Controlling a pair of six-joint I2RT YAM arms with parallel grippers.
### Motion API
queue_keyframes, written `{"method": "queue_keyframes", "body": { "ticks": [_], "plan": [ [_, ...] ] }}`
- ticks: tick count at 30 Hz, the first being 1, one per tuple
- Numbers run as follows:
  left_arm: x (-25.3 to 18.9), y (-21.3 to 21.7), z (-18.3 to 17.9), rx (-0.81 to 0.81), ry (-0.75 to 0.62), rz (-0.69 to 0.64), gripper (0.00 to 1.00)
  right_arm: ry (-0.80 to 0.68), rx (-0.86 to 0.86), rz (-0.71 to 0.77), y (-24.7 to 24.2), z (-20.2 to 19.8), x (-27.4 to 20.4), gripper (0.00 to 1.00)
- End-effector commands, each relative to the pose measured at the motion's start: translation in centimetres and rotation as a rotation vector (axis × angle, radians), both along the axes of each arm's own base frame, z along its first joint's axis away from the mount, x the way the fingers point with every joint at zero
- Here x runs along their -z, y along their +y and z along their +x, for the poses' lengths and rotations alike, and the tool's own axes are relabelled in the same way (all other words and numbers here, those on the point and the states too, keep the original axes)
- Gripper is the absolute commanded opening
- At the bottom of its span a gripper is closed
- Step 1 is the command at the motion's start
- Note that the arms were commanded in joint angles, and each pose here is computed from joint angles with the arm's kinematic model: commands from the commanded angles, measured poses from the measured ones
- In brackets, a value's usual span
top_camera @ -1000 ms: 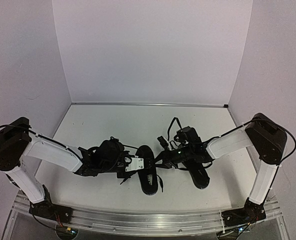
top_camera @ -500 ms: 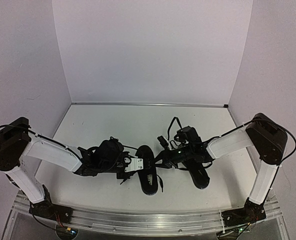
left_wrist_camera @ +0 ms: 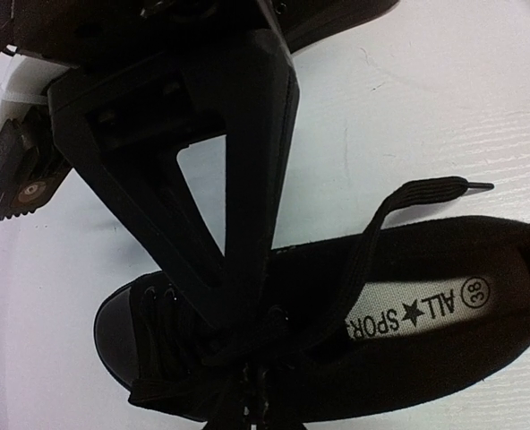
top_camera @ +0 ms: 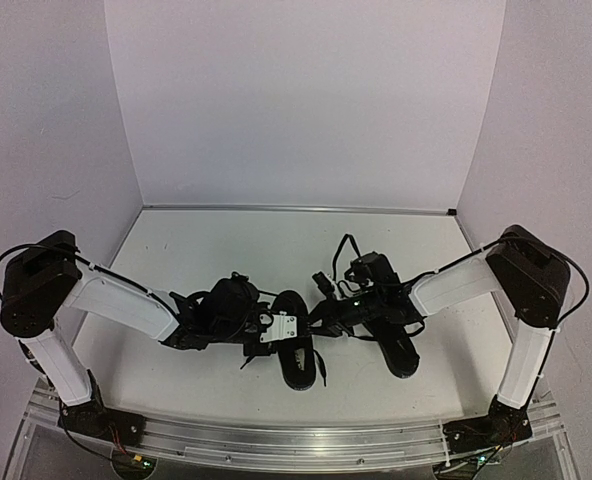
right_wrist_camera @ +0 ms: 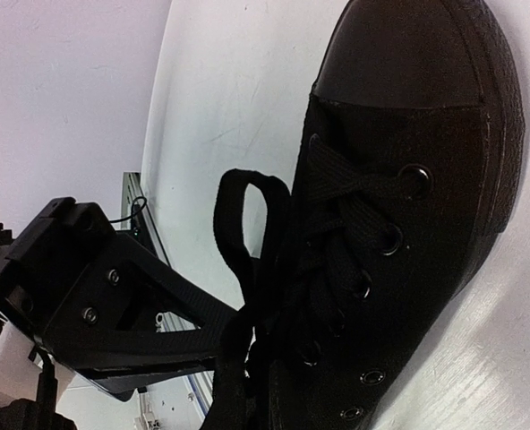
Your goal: Tie the shoes
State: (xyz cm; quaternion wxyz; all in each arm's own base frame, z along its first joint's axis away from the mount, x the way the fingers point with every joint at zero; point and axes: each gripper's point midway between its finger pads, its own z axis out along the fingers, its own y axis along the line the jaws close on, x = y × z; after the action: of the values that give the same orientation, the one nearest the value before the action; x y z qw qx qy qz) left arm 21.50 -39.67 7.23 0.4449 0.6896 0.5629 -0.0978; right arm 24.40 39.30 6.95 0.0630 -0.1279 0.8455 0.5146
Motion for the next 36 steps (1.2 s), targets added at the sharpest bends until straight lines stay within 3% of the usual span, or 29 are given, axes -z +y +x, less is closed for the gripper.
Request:
{"method": "queue_keyframes", "body": {
  "ticks": [1,10,28,36],
  "plan": [
    [-2.2,-1.4,0.0,0.03,-0.023,-0.061,0.0,-0.022,0.01,0.006,0.3,0.9,-0.3,0.08],
    [-1.9,-1.0,0.2,0.018,-0.029,-0.044,0.0,-0.031,0.068,-0.019,-0.8,2.2,-0.1,0.17],
    [-2.0,-1.0,0.5,0.015,-0.059,-0.042,0.0,-0.01,-0.05,-0.08,1.0,1.4,1.8,0.02],
    [-1.1,-1.3,0.9,0.01,-0.058,-0.017,0.0,-0.022,-0.094,-0.026,1.4,0.6,0.2,0.01]
  ]
}}
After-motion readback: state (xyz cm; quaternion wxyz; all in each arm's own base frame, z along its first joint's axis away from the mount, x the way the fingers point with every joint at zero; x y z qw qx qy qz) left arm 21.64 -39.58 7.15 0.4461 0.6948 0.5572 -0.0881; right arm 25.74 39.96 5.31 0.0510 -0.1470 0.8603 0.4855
